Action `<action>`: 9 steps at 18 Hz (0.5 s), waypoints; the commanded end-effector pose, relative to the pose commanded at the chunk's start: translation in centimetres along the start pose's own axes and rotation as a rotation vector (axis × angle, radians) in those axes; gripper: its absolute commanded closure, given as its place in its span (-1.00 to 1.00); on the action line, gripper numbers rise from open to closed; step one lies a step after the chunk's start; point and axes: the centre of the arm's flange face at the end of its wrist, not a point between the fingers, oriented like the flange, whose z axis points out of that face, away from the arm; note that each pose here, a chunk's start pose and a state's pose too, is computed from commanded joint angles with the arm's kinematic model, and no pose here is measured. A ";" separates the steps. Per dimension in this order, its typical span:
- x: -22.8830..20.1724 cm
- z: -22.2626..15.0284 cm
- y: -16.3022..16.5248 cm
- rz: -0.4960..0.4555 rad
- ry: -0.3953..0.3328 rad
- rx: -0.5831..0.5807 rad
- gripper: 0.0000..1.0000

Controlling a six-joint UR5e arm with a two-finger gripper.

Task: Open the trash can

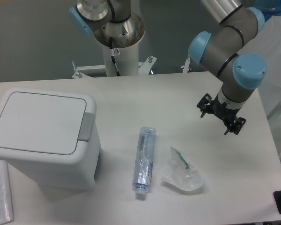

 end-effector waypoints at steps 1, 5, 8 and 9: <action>0.4 -1.1 -0.5 -0.047 -0.011 0.039 -1.00; 0.6 -3.1 -2.9 -0.247 -0.065 0.136 -1.00; 0.4 -4.6 -5.1 -0.449 -0.155 0.198 -1.00; 0.5 -4.9 -6.2 -0.481 -0.165 0.213 -1.00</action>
